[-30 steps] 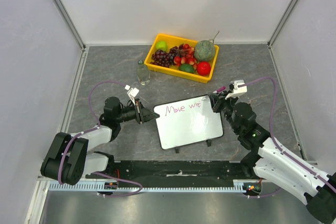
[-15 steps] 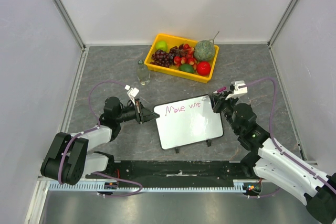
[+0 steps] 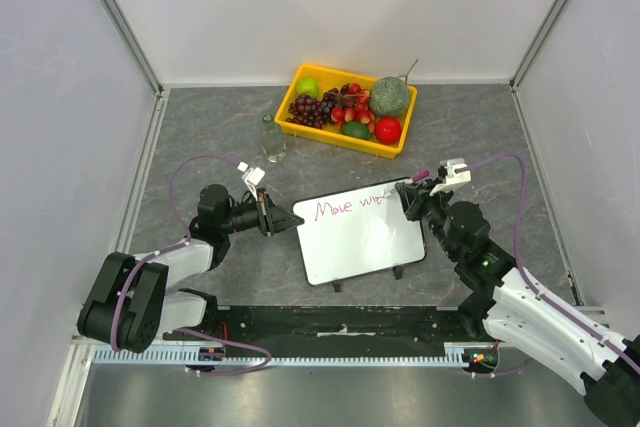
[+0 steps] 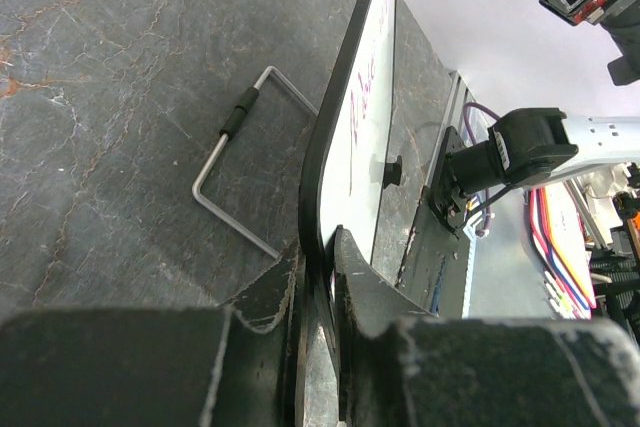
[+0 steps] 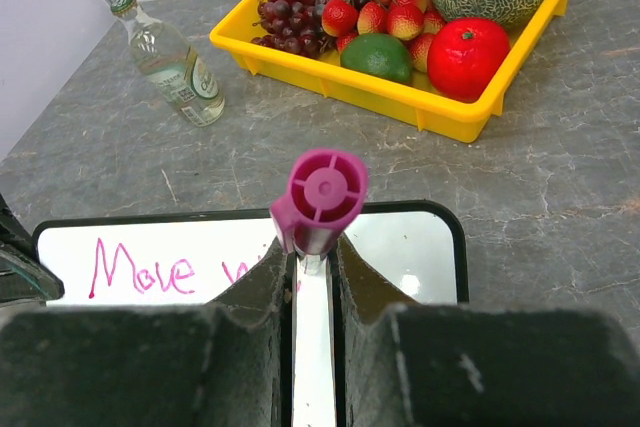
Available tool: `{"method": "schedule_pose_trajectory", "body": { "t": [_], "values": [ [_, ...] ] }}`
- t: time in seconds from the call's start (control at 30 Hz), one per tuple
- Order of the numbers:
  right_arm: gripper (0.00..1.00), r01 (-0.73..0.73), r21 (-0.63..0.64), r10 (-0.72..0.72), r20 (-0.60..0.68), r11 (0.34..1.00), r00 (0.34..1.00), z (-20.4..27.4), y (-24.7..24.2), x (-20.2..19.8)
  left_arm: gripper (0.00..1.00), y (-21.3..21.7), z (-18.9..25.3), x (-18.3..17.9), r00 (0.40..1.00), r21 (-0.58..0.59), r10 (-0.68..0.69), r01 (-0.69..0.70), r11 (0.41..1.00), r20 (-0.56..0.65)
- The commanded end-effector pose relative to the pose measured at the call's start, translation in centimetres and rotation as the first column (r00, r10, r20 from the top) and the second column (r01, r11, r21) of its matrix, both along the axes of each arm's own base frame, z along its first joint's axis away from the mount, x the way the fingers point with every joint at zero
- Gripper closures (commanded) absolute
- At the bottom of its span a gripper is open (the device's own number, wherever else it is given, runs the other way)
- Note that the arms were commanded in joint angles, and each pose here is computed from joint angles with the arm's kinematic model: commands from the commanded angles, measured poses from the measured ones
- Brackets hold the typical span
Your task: Write a sentence on the whiteboard
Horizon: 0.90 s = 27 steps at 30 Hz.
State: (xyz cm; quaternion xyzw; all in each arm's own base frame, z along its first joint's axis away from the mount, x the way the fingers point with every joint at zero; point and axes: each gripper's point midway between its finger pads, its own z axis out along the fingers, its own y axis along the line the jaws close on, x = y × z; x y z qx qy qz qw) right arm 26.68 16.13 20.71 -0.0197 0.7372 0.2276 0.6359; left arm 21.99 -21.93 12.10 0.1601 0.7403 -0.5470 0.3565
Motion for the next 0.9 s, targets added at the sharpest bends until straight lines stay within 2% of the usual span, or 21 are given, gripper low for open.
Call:
{"method": "schedule_pose_trajectory", "body": {
  "t": [0.0, 0.33, 0.87],
  "values": [
    [1.00, -0.015, -0.022, 0.014, -0.043, 1.000, 0.999, -1.7, -0.2, -0.6, 0.98, 0.2, -0.6, -0.1, 0.998, 0.033, -0.012, 0.010, 0.999, 0.060],
    [1.00, -0.029, -0.017, 0.028, -0.065, 0.999, 0.997, -2.6, -0.1, -1.1, 0.98, 0.2, -0.6, -0.2, 0.998, 0.034, -0.011, 0.009, 0.999, 0.061],
    [1.00, 0.052, 0.029, -0.052, 0.010, 0.998, 0.999, 0.5, -0.8, 0.3, 0.98, 0.2, -0.6, -0.2, 0.998, 0.032, -0.010, 0.009, 0.999, 0.059]
  ]
}}
